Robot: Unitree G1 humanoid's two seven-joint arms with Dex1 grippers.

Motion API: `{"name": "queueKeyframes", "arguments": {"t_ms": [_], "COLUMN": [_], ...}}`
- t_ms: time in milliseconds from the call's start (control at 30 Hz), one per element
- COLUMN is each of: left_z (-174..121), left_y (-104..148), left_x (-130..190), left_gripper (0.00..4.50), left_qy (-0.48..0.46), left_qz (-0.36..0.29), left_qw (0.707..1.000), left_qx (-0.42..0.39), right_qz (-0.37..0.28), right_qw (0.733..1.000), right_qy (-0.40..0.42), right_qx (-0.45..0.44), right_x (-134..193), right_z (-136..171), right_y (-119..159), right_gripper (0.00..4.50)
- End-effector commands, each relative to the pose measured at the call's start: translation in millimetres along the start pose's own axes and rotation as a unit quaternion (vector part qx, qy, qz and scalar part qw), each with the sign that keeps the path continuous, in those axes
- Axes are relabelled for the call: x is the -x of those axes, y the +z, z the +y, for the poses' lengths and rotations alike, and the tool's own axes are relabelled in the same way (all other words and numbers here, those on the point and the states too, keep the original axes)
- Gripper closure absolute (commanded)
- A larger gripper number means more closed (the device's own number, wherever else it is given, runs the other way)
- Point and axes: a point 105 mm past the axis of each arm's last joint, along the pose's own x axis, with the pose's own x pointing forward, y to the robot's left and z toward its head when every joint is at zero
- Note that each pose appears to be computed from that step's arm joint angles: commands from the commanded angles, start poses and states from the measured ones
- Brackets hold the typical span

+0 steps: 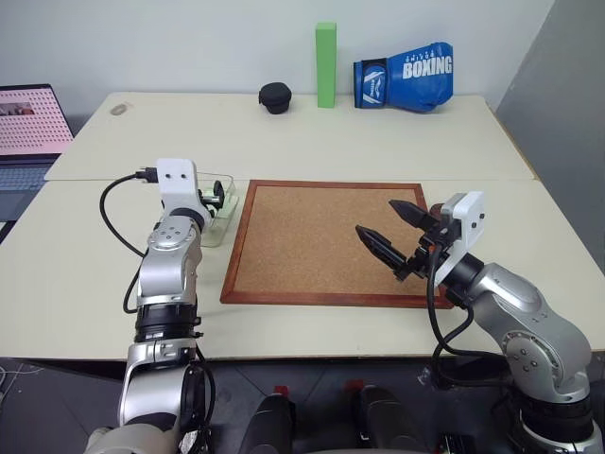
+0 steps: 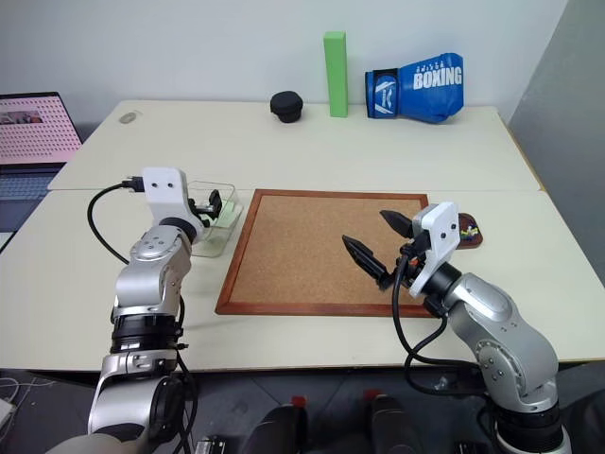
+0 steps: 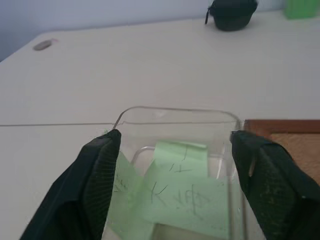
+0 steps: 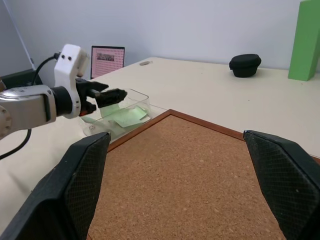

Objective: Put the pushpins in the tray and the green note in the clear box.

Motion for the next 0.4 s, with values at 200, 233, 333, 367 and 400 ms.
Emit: {"name": "queueKeyframes", "arguments": {"t_ms": [200,233,333,367,400], "left_z": [-69,-74,-76,-77,-77], "left_y": [-7,-16,-41,-45,-46], "left_x": [62,69,85,90,93], "left_gripper": [0.04,0.04,0.04,0.04,0.04], "left_qy": [-0.159,-0.164,-0.155,-0.155,-0.157], "left_qz": [-0.011,0.0,0.03,0.033,0.029], "left_qw": [0.987,0.986,0.987,0.987,0.987], "left_qx": [0.025,0.032,0.037,0.035,0.026], "right_qz": [0.027,0.033,0.051,0.055,0.058], "right_qw": [0.973,0.968,0.959,0.957,0.955], "right_qy": [-0.216,-0.236,-0.263,-0.27,-0.279], "right_qx": [0.077,0.082,0.09,0.088,0.082], "right_x": [8,9,15,17,20], "right_z": [-42,-43,-40,-39,-39], "right_y": [-18,-23,-41,-46,-50], "right_gripper": [0.0,0.0,0.0,0.0,0.0]}}
